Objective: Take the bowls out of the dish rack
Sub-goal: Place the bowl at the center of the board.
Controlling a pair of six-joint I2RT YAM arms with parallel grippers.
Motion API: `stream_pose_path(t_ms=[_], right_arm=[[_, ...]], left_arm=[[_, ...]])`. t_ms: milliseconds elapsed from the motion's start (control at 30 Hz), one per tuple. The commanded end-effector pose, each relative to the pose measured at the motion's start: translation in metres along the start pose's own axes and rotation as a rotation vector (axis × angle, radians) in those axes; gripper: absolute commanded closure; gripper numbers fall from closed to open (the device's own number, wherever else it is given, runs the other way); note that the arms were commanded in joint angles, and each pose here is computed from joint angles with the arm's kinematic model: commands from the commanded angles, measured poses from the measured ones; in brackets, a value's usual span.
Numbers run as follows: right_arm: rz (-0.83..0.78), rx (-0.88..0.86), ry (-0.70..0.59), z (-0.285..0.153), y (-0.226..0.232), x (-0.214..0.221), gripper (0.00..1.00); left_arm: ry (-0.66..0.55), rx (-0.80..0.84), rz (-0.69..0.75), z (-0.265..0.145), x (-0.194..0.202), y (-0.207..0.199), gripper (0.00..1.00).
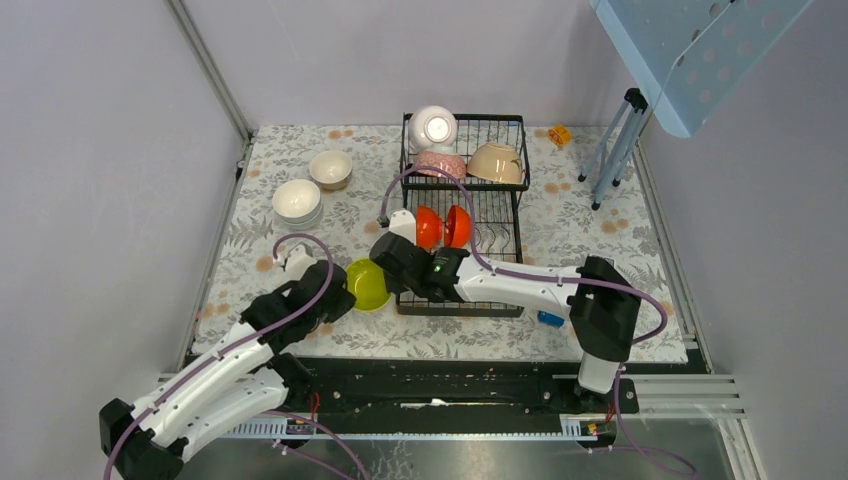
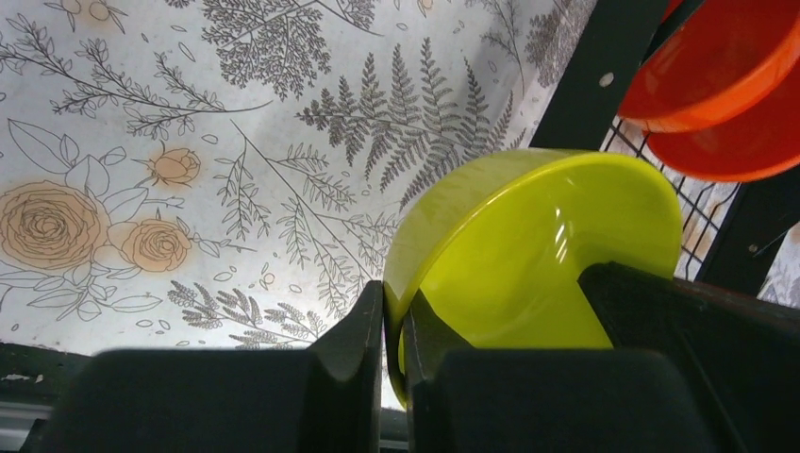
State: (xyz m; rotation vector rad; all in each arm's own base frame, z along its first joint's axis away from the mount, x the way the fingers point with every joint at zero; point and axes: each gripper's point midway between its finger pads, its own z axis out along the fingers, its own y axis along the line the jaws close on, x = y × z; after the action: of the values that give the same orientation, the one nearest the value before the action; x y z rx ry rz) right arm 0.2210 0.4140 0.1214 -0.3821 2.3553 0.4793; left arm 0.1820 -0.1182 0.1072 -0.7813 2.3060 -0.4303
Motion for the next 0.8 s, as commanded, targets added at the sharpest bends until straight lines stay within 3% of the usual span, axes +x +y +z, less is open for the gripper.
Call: stream_pose_path(t_ms=[0,100,167,767], right_arm=[[-0.013,-0.014,-0.028,-0.008,0.005,-0.016,1.0],[0.0,-0.002,-0.035,-0.008,0.0,-0.018,1.0],[0.014,0.007,-0.042,-0.008,-0.005,-0.02,1.0],[0.05,-0.015,-0.03,-0.006,-0.006,-0.022,1.0]], left_arm=[[-0.056,0.048,-0.022,-0.013,-0.021,-0.021,0.82],[-0.078,0.044,-0.014,-0.018,-0.027,-0.019,0.68],[-0.093,0.029,-0.01,-0.022,-0.031,-0.015,0.65],[-0.062,0.045,0.071,-0.017,-0.023,-0.017,0.71]])
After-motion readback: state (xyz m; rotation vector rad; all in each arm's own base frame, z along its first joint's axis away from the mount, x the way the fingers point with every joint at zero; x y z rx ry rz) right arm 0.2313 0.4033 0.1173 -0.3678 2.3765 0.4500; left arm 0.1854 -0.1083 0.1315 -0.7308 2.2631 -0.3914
